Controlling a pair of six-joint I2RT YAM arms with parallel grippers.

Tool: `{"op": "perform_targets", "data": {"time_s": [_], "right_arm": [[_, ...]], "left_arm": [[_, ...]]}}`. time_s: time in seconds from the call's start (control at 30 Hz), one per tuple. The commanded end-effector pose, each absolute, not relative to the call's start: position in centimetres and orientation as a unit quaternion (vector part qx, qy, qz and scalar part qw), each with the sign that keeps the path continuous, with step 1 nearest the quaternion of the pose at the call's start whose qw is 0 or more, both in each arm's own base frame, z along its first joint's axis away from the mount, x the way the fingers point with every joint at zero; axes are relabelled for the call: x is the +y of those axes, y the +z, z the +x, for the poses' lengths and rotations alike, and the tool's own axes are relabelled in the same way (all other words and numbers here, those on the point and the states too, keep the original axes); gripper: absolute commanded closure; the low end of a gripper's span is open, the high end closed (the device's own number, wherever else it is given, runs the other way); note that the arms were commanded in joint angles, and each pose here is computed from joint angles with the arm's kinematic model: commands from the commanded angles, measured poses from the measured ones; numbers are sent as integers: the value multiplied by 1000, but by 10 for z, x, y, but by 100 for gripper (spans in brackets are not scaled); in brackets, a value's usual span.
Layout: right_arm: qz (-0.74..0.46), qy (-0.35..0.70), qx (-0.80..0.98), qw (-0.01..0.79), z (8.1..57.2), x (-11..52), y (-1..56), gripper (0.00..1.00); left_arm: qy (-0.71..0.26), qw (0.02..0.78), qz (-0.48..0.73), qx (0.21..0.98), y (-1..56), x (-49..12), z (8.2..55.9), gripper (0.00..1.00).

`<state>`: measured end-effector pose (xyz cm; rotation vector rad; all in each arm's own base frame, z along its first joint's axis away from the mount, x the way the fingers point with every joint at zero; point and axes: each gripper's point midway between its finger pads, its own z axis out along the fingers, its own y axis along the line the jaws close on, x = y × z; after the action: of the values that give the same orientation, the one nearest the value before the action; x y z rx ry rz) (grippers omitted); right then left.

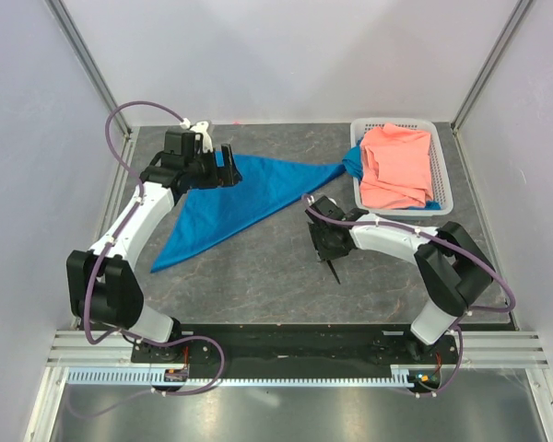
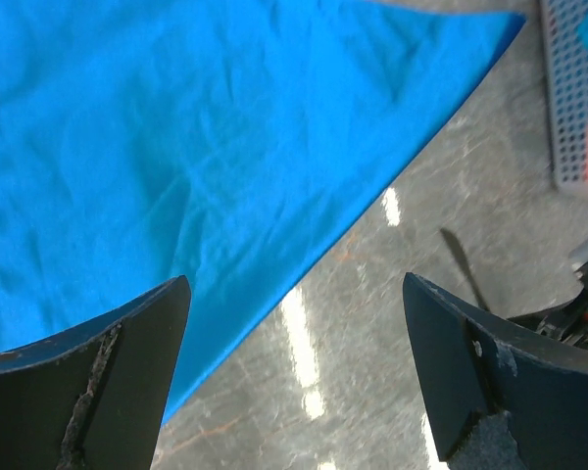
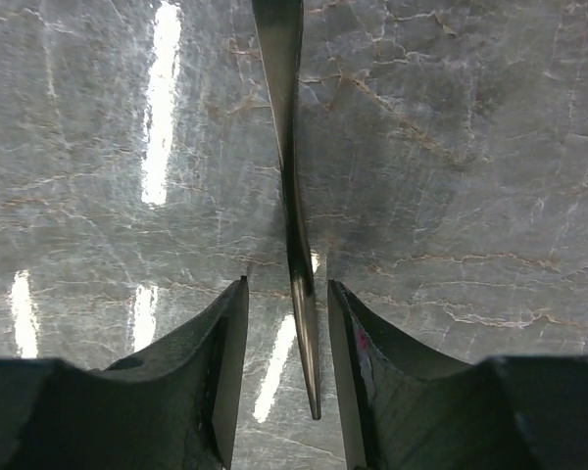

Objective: Fold the napkin, place the utensils inside, and roll it up
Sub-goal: Grab a utensil with the right arm

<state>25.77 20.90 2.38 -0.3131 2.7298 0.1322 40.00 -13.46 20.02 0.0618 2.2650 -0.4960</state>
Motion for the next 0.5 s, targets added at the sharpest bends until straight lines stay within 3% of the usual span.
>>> {"op": "perform_targets", "data": {"time_s": [0.0, 0.27, 0.47], "right_arm": [[-104, 8, 974, 199, 259, 197, 19, 55], [-123, -18, 978, 168, 248, 196, -1, 71], [-127, -4, 981, 146, 240, 207, -4, 100]], "left_arm": [[-188, 393, 44, 899, 195, -133, 392, 4], [-203, 404, 51, 891, 208, -136, 385, 4], [-205, 420, 51, 883, 222, -134, 379, 4]]}}
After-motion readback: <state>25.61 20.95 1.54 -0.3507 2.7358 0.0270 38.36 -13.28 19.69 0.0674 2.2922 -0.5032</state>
